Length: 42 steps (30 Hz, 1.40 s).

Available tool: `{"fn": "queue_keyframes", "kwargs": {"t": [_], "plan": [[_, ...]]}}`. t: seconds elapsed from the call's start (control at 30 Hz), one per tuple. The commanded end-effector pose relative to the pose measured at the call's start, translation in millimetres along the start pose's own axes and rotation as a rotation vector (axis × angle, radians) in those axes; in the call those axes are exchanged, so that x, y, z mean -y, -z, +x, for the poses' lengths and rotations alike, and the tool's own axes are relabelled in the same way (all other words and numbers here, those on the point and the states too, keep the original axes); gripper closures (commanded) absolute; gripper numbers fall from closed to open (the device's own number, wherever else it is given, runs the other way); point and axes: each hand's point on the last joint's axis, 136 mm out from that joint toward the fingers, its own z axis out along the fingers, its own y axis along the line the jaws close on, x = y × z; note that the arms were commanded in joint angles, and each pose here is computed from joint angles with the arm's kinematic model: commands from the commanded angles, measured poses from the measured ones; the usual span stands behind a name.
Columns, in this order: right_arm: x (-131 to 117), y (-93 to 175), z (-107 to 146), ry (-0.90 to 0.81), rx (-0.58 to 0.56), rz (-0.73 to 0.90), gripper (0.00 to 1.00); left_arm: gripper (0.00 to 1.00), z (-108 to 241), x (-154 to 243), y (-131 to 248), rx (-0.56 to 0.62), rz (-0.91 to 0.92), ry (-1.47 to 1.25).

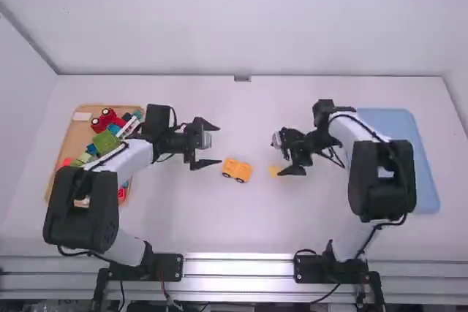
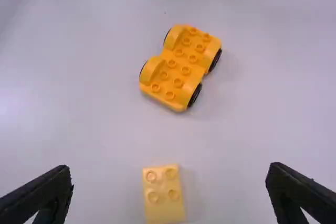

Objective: Assemble lego blocks to make yellow taxi

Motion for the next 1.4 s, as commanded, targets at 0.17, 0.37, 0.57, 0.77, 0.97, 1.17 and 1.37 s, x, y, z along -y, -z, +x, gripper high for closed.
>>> {"fn": "queue_keyframes", "kwargs": {"t": [0.17, 0.37, 0.57, 0.77, 0.97, 1.17, 1.37], "plan": [[-7.0, -7.5, 19.8, -0.071, 0.098, 0.089, 0.01, 0.01, 7.2, 3.8, -17.4, 0.018, 0.062, 0.085], [-4.1, -33.4, 42.4, -0.100, 0.091, 0.083, 0.00, 0.01, 17.7, 9.3, -35.4, -0.001, 0.112, 0.069], [0.3, -43.1, 61.2, -0.137, 0.114, 0.058, 0.04, 0.01, 18.9, 8.9, -38.9, -0.006, 0.129, 0.096], [-2.0, -48.0, 70.0, -0.064, 0.177, 0.055, 0.21, 0.01, 18.0, 8.5, -39.1, 0.002, 0.127, 0.088], [0.0, -52.5, 74.8, -0.072, 0.217, 0.070, 0.30, 0.01, 17.9, 8.2, -38.1, 0.010, 0.125, 0.092], [0.2, -62.2, 69.7, -0.036, 0.223, 0.055, 0.46, 0.01, 13.2, 11.6, -39.1, 0.036, 0.140, 0.092], [-1.2, -63.4, 69.8, -0.048, 0.218, 0.046, 0.72, 0.01, 14.5, 10.8, -38.3, 0.031, 0.136, 0.094]]}}
